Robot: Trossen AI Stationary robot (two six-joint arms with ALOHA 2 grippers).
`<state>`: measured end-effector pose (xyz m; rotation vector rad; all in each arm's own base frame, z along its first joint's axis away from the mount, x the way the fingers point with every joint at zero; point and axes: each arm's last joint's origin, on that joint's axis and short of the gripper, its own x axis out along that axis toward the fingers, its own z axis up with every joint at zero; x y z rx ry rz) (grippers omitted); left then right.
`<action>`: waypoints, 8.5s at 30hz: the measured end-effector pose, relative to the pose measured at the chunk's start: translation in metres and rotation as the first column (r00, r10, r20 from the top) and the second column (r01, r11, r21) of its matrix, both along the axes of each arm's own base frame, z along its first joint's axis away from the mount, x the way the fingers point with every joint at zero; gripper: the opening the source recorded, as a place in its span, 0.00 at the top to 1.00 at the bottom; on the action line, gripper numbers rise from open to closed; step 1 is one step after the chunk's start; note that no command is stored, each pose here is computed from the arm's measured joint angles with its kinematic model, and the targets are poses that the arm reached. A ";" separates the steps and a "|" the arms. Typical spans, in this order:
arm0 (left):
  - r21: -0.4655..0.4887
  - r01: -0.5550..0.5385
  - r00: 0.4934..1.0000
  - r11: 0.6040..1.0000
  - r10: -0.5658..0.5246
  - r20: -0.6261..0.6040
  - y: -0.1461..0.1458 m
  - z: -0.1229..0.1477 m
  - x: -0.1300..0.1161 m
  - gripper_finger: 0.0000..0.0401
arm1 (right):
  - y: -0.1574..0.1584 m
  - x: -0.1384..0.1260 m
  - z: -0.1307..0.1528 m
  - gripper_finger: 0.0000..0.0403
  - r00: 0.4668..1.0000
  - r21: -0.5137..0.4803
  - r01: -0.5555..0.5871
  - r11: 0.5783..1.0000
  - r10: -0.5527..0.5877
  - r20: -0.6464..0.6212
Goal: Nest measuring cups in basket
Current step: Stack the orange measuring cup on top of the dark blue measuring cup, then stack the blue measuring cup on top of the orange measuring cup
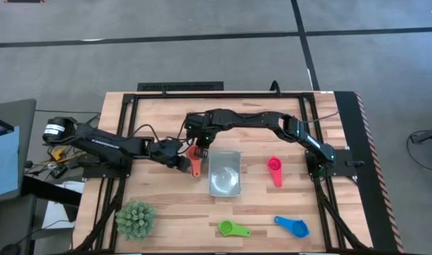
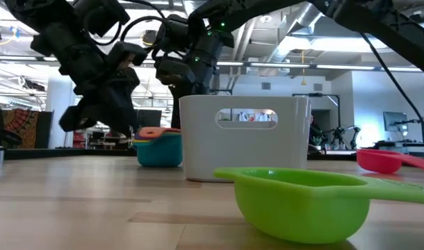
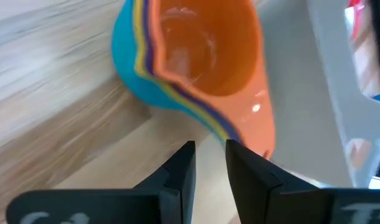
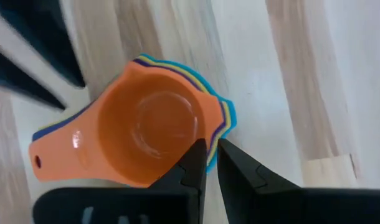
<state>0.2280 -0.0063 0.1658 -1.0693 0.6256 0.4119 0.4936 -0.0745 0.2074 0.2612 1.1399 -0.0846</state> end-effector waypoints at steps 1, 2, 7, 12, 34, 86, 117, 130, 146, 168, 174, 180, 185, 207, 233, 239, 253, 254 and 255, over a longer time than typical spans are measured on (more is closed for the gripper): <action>-0.001 -0.001 1.000 1.000 0.001 0.005 0.000 0.001 0.000 0.81 | 0.000 0.000 0.000 0.84 1.000 0.002 0.012 1.000 -0.012 -0.006; -0.002 -0.001 1.000 1.000 0.001 -0.003 0.000 0.001 -0.001 0.81 | -0.002 -0.001 -0.001 0.84 0.999 0.001 0.029 1.000 -0.029 -0.016; -0.025 -0.024 0.999 0.999 0.024 -0.033 0.000 0.005 -0.010 0.81 | -0.011 -0.012 0.015 0.84 0.995 -0.022 0.089 0.996 -0.089 -0.044; 0.011 -0.026 1.000 1.000 0.026 0.006 0.001 0.019 -0.020 0.81 | -0.018 -0.034 0.046 0.84 0.987 -0.038 0.135 0.990 -0.138 -0.080; 0.319 -0.062 0.989 0.946 0.015 0.147 0.026 0.062 -0.060 0.81 | 0.101 -0.160 0.071 0.84 0.759 0.094 0.644 0.759 -0.619 -0.202; 0.393 -0.185 0.948 0.901 0.058 0.313 0.032 0.078 -0.054 0.81 | 0.315 -0.374 -0.035 0.70 0.698 0.114 0.591 0.799 -0.436 -0.568; 0.270 0.105 0.893 0.957 -0.210 0.397 0.020 0.084 -0.050 0.81 | 0.275 -0.293 0.008 0.98 0.856 0.140 0.304 0.942 -0.206 -0.473; 0.284 0.244 0.790 0.927 -0.360 0.497 0.014 0.095 -0.048 0.58 | 0.138 -0.188 0.071 0.97 0.914 0.121 0.400 0.908 -0.387 -0.117; 0.260 0.041 0.825 0.965 -0.180 0.535 0.045 0.095 -0.041 0.45 | 0.042 -0.160 0.081 0.97 0.957 0.105 0.276 0.955 -0.283 0.063; 0.203 0.106 0.909 0.973 -0.178 0.378 0.086 0.102 0.045 0.45 | -0.013 -0.109 0.073 0.97 0.990 -0.138 -0.137 0.981 0.141 0.016; 0.167 0.194 0.885 0.967 -0.246 0.395 0.084 0.105 0.048 0.49 | -0.017 -0.104 0.089 0.97 0.977 -0.189 -0.197 0.962 0.210 0.049; 0.113 0.228 0.901 0.967 -0.254 0.353 0.083 0.099 0.046 0.58 | -0.024 -0.099 0.109 0.98 0.966 -0.252 -0.194 0.948 0.229 0.118; 0.096 0.230 0.901 0.968 -0.249 0.354 0.082 0.099 0.046 0.72 | -0.028 -0.099 0.114 0.98 0.962 -0.277 -0.202 0.939 0.244 0.125; 0.519 -0.279 0.925 0.808 0.080 0.371 0.074 0.153 -0.006 1.00 | -0.083 -0.125 0.161 0.45 0.765 0.177 0.474 0.863 -0.503 0.402; 0.594 -0.216 0.901 0.774 -0.076 0.427 0.059 0.173 -0.022 0.97 | -0.064 -0.090 0.170 0.96 0.604 0.262 0.470 0.843 -0.524 0.601; 0.543 -0.088 0.927 0.835 -0.131 0.351 0.054 0.164 -0.028 0.84 | -0.047 -0.081 0.155 0.97 0.677 0.202 0.474 0.857 -0.501 0.539; 0.514 -0.025 0.989 0.857 -0.054 0.138 0.047 0.153 -0.068 0.73 | 0.014 -0.033 0.061 0.98 0.851 0.139 0.451 0.882 -0.471 0.232; 0.517 -0.014 0.991 0.856 -0.058 0.124 0.047 0.151 -0.069 0.74 | 0.017 -0.035 0.054 0.98 0.872 0.114 0.442 0.890 -0.456 0.177; 0.523 -0.019 0.988 0.852 -0.064 0.139 0.047 0.154 -0.068 0.74 | 0.022 -0.034 0.046 0.98 0.892 0.082 0.428 0.900 -0.435 0.125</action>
